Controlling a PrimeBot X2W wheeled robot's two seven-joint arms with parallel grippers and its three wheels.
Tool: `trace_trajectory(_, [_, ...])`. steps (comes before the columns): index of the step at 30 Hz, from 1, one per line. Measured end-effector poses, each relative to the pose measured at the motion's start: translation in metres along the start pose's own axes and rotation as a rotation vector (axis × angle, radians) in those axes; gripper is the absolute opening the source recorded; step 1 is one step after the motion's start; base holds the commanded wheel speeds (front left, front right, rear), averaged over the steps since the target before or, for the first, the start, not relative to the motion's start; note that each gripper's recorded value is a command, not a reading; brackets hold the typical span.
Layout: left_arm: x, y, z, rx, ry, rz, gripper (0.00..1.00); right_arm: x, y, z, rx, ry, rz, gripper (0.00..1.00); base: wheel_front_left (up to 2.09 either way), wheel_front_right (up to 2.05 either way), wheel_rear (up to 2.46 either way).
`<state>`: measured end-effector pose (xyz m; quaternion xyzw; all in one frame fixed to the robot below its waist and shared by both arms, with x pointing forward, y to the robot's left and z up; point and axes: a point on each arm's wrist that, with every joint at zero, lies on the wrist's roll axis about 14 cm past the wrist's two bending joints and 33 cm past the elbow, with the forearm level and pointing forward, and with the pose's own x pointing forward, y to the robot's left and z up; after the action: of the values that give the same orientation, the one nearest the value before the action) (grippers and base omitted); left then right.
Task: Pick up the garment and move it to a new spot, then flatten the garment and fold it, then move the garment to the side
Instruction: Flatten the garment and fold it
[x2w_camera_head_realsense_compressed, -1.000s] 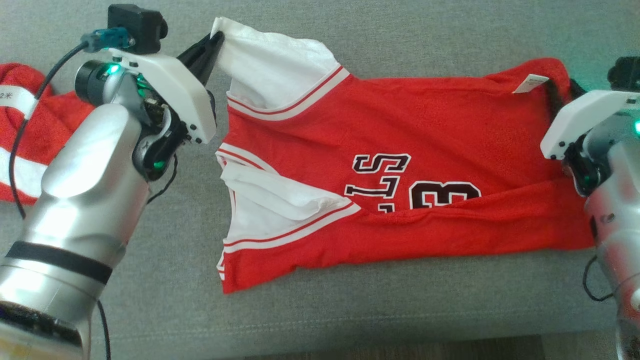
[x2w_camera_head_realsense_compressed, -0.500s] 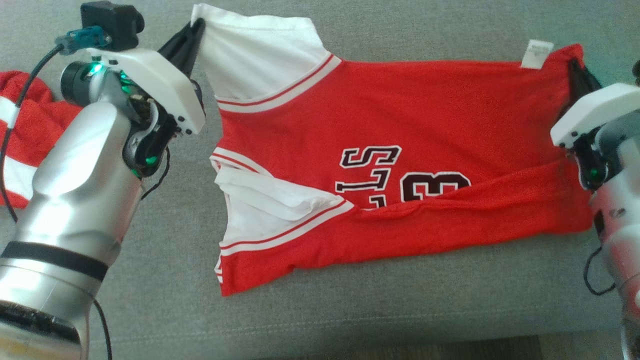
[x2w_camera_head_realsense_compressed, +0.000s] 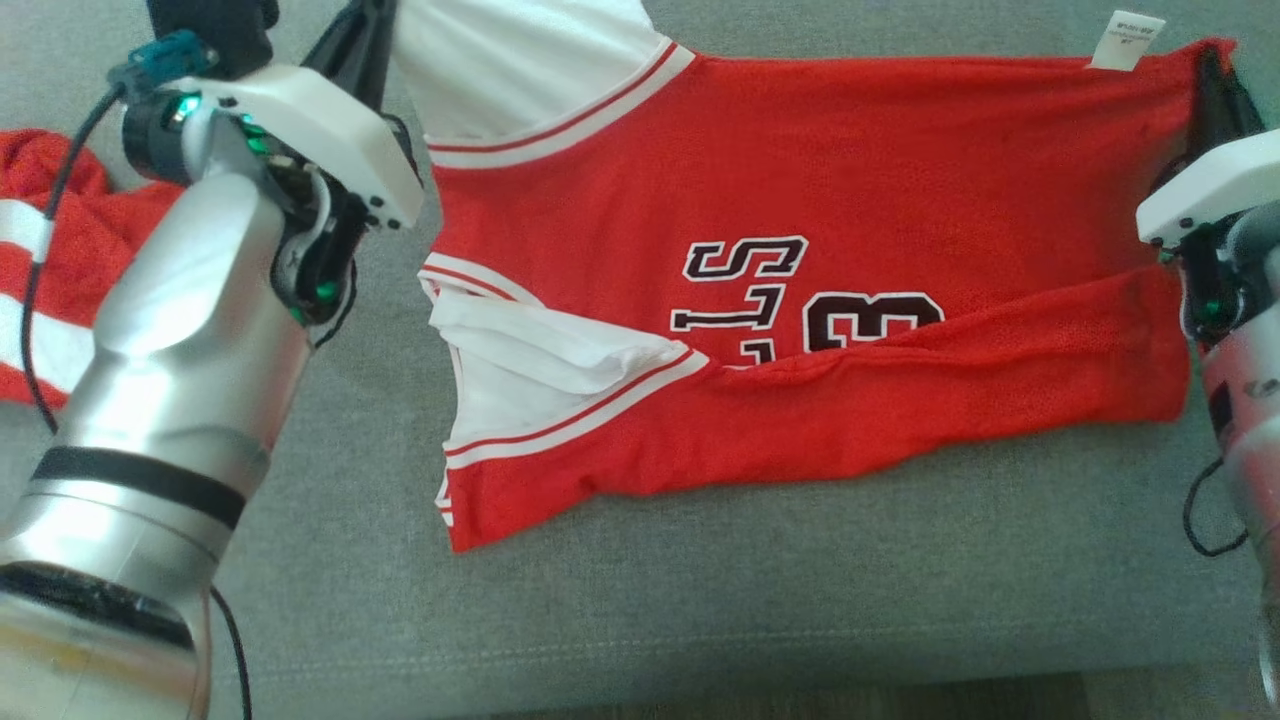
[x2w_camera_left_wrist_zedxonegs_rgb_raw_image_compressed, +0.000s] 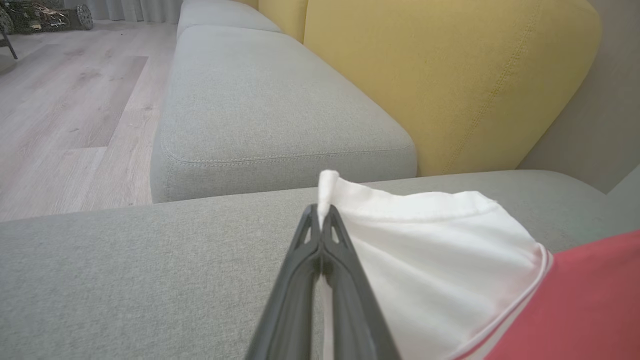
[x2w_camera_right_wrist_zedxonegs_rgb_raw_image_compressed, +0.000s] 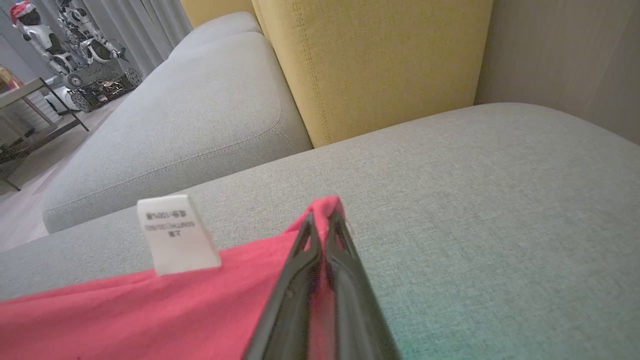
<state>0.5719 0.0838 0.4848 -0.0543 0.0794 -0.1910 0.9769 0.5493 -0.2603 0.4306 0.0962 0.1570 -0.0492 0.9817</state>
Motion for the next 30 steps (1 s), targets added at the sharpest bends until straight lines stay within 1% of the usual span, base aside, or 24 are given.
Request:
trace_trajectory(6, [-0.009, -0.005, -0.007, 0.044, 0.028, -0.035, 0.0, -0.002, 0.008, 0.006, -0.012, -0.027, 0.026, 0.0, 0.0, 0.0, 0.0])
trace_trajectory(12, [-0.027, -0.01, -0.013, 0.087, 0.044, -0.067, 0.0, -0.019, 0.001, -0.002, -0.009, -0.022, 0.027, 0.0, 0.0, 0.0, 0.0])
trace_trajectory(14, [-0.038, -0.012, -0.018, 0.109, 0.058, -0.086, 0.0, -0.027, -0.001, -0.009, -0.005, -0.009, 0.028, 0.0, 0.0, 0.0, 0.0])
trace_trajectory(16, [-0.048, -0.017, -0.021, 0.105, 0.066, -0.101, 0.0, -0.034, -0.003, -0.013, -0.001, 0.004, 0.033, 0.0, 0.0, 0.0, 0.0])
trace_trajectory(20, [-0.07, -0.021, -0.027, 0.118, 0.089, -0.116, 0.0, -0.045, -0.009, -0.013, 0.01, 0.013, 0.034, 0.0, 0.0, 0.0, 0.0])
trace_trajectory(21, [-0.084, -0.023, -0.033, 0.131, 0.117, -0.127, 0.0, -0.051, -0.008, -0.017, 0.007, 0.035, 0.048, 0.0, 0.0, 0.0, 0.0])
trace_trajectory(25, [-0.113, -0.03, -0.048, 0.137, 0.18, -0.139, 0.0, -0.064, -0.007, -0.033, -0.006, 0.097, 0.073, 0.0, 0.0, 0.0, 0.0])
trace_trajectory(30, [-0.144, -0.042, -0.06, 0.135, 0.244, -0.151, 0.0, -0.082, -0.014, -0.049, -0.02, 0.176, 0.08, 0.0, 0.0, 0.0, 0.0])
